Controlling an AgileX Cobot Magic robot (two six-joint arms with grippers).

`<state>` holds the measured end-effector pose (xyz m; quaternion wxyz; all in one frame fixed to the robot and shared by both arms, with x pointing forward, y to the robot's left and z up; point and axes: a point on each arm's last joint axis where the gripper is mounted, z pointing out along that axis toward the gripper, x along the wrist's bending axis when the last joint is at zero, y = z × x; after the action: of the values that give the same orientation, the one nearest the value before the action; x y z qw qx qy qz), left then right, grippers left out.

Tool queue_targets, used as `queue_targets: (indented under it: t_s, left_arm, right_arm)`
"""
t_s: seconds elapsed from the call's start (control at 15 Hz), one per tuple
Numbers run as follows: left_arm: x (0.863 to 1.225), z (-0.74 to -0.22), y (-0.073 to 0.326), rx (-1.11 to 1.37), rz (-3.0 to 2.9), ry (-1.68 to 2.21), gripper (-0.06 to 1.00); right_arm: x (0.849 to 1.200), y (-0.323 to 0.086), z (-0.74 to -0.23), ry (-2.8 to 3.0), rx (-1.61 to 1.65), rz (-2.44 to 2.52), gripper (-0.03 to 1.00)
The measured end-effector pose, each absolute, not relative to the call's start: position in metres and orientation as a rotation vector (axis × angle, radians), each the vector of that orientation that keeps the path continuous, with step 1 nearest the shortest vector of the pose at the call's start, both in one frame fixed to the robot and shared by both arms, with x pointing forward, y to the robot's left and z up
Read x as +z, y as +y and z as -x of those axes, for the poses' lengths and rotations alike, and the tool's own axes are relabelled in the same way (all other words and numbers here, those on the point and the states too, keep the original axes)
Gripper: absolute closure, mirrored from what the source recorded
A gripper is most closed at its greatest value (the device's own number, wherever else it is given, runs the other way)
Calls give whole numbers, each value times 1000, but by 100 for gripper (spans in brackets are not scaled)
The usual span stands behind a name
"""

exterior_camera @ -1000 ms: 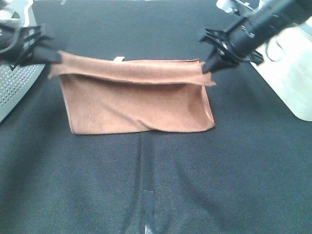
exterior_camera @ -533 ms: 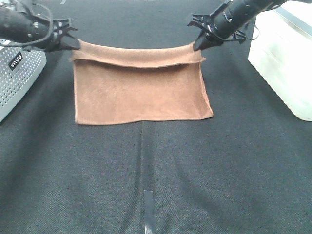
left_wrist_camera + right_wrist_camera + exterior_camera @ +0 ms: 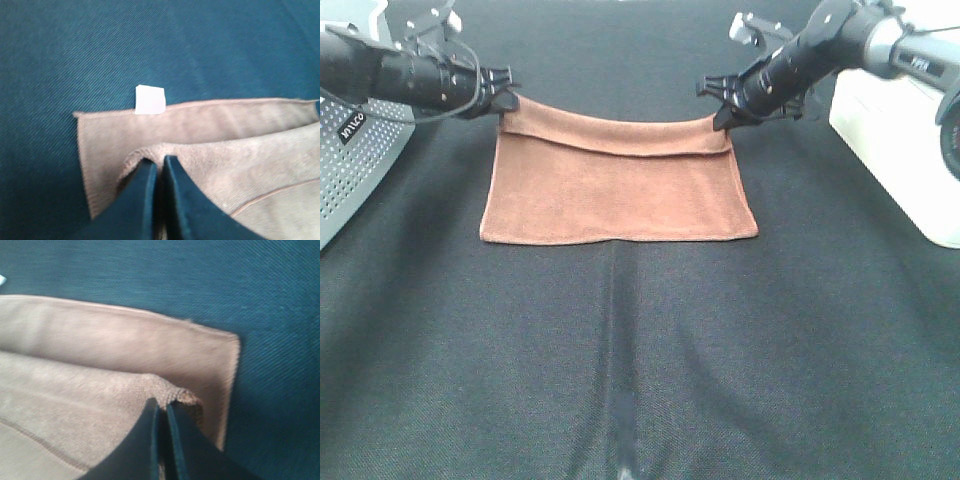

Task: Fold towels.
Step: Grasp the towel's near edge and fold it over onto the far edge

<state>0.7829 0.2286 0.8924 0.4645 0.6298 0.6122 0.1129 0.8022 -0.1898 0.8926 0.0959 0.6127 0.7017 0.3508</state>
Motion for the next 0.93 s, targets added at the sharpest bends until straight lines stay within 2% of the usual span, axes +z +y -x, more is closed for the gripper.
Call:
queue_targets:
  t_s: [0.13,0.2,0.27,0.33,0.4,0.47,0.53,0.6,0.93]
  left_arm:
    - [888,-784,230,288,-1553,1513,75]
    - [888,-784,230,298,-1551,1513,67]
    - [889,-785,230,303,-1549,1513,58]
    - [889,-785,231,305,-1549,1513,42]
    - [889,-785,230,304,-1550,1513,33]
    - [889,-785,230,304,-1550,1513,33]
    - [890,-784,230,299,-1558,1506,27]
    - [891,-783,229,290,-1575,1492,25]
    - [914,-767,222,122,-1741,1410,24]
  right_arm:
    - [894,-191,-805,2041,1058,-1797,95]
    - [895,-191,-806,2029,1064,-1790,89]
    - [895,-191,-806,2029,1064,-1790,78]
    - [895,-191,-806,2033,1057,-1788,53]
    - [894,-191,-806,2037,1054,-1790,37]
    - [894,-191,-806,2037,1054,-1790,37]
    - [895,-191,-804,2056,1045,-1798,26]
    - [894,-190,-801,2092,1025,-1810,21]
    - [918,-190,-776,2367,818,-1838,18]
